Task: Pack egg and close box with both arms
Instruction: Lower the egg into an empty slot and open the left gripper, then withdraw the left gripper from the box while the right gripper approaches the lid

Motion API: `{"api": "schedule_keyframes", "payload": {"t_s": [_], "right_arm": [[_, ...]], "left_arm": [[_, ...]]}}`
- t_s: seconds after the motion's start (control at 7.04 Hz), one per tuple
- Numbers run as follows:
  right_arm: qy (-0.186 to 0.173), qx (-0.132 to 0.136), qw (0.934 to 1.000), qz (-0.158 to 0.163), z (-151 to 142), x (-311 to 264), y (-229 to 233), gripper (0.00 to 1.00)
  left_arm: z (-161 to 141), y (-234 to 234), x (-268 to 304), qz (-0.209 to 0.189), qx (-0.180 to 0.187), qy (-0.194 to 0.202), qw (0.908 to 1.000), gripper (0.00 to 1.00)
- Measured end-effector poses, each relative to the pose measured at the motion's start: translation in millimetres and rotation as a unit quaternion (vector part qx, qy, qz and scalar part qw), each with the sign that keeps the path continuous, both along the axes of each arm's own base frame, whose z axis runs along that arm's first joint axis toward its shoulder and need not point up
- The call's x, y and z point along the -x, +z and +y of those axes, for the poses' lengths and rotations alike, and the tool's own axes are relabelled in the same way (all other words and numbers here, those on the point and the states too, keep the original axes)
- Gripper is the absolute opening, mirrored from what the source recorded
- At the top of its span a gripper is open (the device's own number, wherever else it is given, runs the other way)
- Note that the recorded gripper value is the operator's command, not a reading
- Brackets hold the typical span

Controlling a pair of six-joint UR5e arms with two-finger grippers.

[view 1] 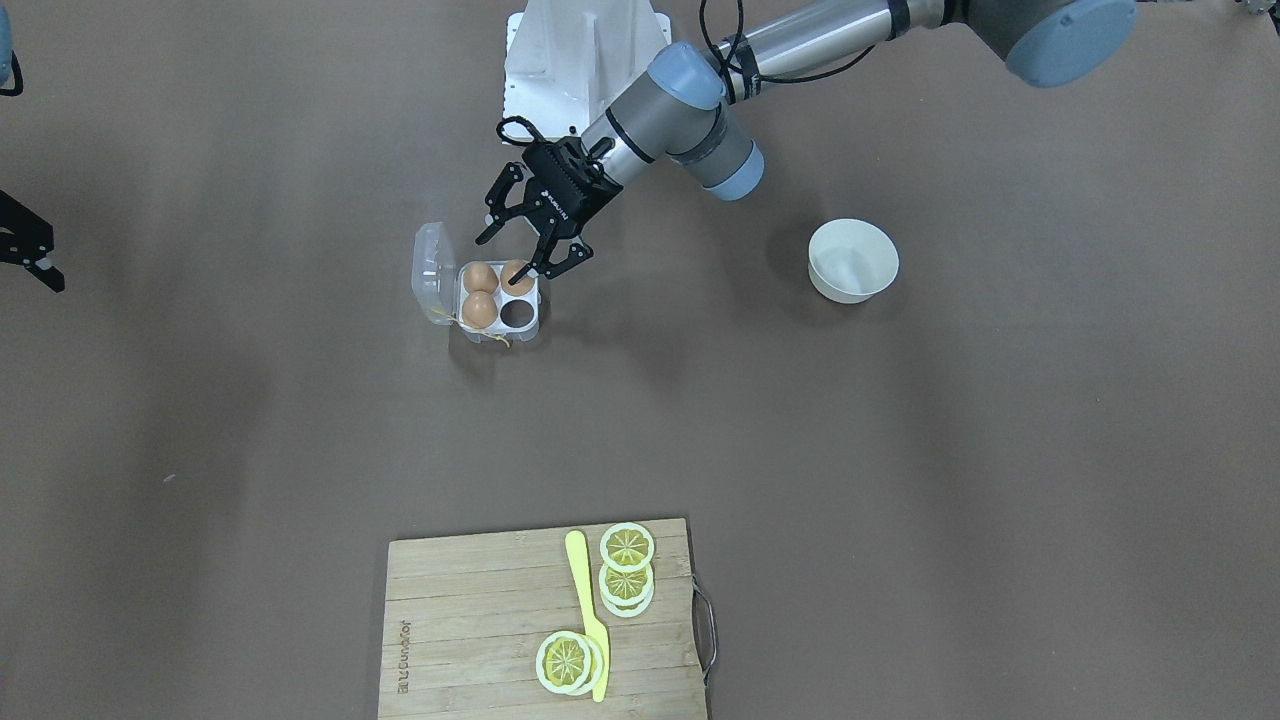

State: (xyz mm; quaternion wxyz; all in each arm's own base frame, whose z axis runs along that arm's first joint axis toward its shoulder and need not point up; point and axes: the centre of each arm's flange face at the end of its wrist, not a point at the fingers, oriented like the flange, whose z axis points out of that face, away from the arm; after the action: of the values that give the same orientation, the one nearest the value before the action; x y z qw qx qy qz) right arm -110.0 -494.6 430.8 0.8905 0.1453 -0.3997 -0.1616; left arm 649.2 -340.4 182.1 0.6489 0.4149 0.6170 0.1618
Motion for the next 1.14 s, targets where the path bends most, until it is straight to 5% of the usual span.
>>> {"api": "schedule_keyframes", "payload": {"t_s": [0.28,0.57,0.85,0.99,1.14], "right_arm": [[0.0,-0.001,1.0,0.0,-0.7,0.4,-1.0,0.99],[0.002,0.001,1.0,-0.002,-1.1,1.0,-2.4,0.99],[0.011,0.015,0.9998,-0.009,-1.0,5.0,-6.8,0.99],[0.015,0.023,0.9995,-0.014,-1.6,11.5,-13.0,0.99],[0.02,0.032,0.999,-0.022,-2.3,23.7,-23.2,0.99]], "left_arm": [[-2.7,-4.5,4.1,0.005,0.0,-0.001,1.0,0.66],[-14.8,-13.8,17.4,0.02,0.012,-0.008,0.9997,0.53],[-42.8,-18.5,39.0,0.049,0.075,-0.006,0.9959,0.5],[-61.6,-17.4,54.6,0.058,0.105,-0.004,0.9927,0.81],[-76.5,-14.1,73.4,0.062,0.134,-0.008,0.989,0.97]]}}
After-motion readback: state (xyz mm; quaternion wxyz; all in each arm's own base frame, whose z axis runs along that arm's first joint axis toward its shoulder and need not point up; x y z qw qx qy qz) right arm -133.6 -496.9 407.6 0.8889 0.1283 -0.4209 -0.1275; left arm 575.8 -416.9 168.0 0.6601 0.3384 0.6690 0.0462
